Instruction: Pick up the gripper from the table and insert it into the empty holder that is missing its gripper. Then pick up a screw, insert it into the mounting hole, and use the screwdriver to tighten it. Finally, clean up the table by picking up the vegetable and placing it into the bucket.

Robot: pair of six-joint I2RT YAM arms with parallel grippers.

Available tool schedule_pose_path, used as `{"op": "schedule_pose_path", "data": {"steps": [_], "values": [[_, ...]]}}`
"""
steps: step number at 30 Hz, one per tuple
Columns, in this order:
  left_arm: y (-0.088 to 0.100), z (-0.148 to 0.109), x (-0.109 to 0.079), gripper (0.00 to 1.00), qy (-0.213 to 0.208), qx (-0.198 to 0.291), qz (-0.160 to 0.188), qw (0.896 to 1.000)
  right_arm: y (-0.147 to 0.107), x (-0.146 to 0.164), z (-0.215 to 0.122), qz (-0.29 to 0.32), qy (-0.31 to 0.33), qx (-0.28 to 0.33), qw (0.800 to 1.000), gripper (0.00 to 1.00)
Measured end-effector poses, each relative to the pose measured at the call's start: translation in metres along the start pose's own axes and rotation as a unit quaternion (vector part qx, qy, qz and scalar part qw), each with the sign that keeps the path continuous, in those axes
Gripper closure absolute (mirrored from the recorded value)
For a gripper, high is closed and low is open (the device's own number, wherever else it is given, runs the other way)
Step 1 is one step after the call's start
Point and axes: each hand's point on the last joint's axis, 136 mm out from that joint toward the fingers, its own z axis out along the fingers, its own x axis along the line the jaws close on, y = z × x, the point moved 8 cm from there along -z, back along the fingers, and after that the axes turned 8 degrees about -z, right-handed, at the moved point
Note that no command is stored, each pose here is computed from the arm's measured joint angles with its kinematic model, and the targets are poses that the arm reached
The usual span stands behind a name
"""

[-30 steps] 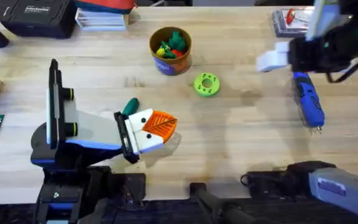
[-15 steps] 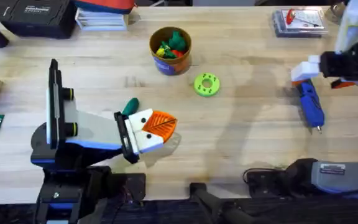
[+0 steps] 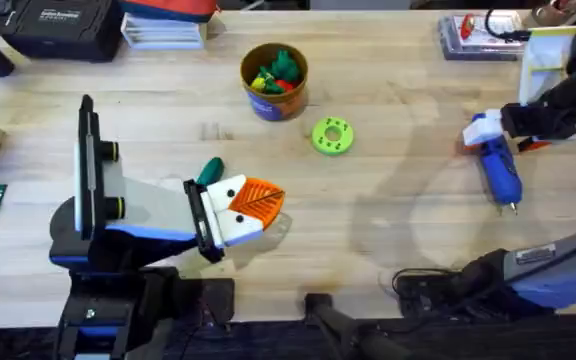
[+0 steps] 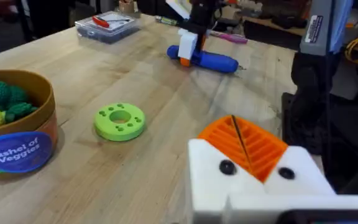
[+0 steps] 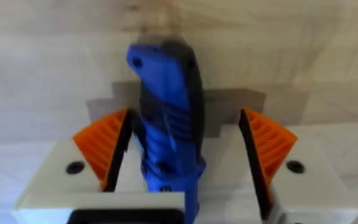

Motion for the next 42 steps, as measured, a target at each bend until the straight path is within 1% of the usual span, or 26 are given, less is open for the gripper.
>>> {"op": "schedule_pose_path", "data": {"steps": [3, 8, 10, 12, 14, 15, 16, 18, 20, 21, 29, 32, 35, 37, 40, 42], "values": [[0.000, 0.000, 0.000, 0.986, 0.000, 0.000, 0.000, 1.000, 0.008, -0.001, 0.007, -0.004, 0.005, -0.016, 1.000, 0.007], [0.000, 0.000, 0.000, 0.986, 0.000, 0.000, 0.000, 1.000, 0.010, -0.001, 0.009, -0.010, 0.017, -0.027, 0.999, 0.012], [0.000, 0.000, 0.000, 0.986, 0.000, 0.000, 0.000, 1.000, 0.009, -0.001, 0.008, -0.012, 0.020, -0.026, 0.999, 0.065], [0.000, 0.000, 0.000, 0.986, 0.000, 0.000, 0.000, 1.000, 0.009, 0.001, 0.009, -0.012, 0.024, -0.025, 0.999, 0.158], [0.000, 0.000, 0.000, 0.986, 0.000, 0.000, 0.000, 1.000, 0.010, 0.000, 0.009, -0.013, 0.023, -0.028, 0.999, 0.294], [0.000, 0.000, 0.000, 0.986, 0.000, 0.000, 0.000, 1.000, 0.010, 0.000, 0.009, -0.013, 0.023, -0.029, 0.999, 0.405], [0.000, 0.000, 0.000, 0.986, 0.000, 0.000, 0.000, 1.000, 0.011, -0.001, 0.009, -0.013, 0.021, -0.031, 0.999, 0.546], [0.000, 0.000, 0.000, 0.986, 0.000, 0.000, 0.000, 1.000, 0.013, -0.002, 0.010, -0.014, 0.017, -0.035, 0.999, 0.784], [0.000, 0.000, 0.000, 0.986, 0.000, 0.000, 0.000, 1.000, 0.014, -0.003, 0.011, -0.015, 0.016, -0.035, 0.999, 0.939], [0.000, 0.000, 0.000, 0.986, 0.000, 0.000, 0.000, 1.000, 0.015, -0.003, 0.011, -0.015, 0.016, -0.036, 0.999, 0.971], [0.000, 0.000, 0.000, 0.986, 0.001, 0.000, 0.000, 1.000, 0.012, 0.000, 0.008, -0.011, 0.026, -0.029, 0.999, 0.975], [0.000, 0.000, 0.000, 0.986, 0.001, 0.000, 0.000, 1.000, 0.009, 0.002, -0.002, 0.001, 0.026, -0.040, 0.999, 0.975], [0.000, 0.000, 0.000, 0.986, 0.001, 0.000, 0.000, 1.000, 0.008, 0.002, -0.034, 0.016, 0.002, -0.085, 0.996, 0.975], [0.000, 0.000, 0.000, 0.986, 0.001, 0.000, 0.000, 1.000, 0.006, 0.002, -0.063, 0.029, -0.020, -0.127, 0.991, 0.975], [0.000, 0.000, 0.000, 0.986, 0.001, 0.000, 0.000, 1.000, -0.001, 0.005, -0.104, 0.052, -0.048, -0.192, 0.979, 0.975], [0.000, 0.000, 0.000, 0.986, 0.001, 0.000, 0.000, 1.000, -0.005, 0.010, -0.124, 0.065, -0.056, -0.234, 0.968, 0.975]]}}
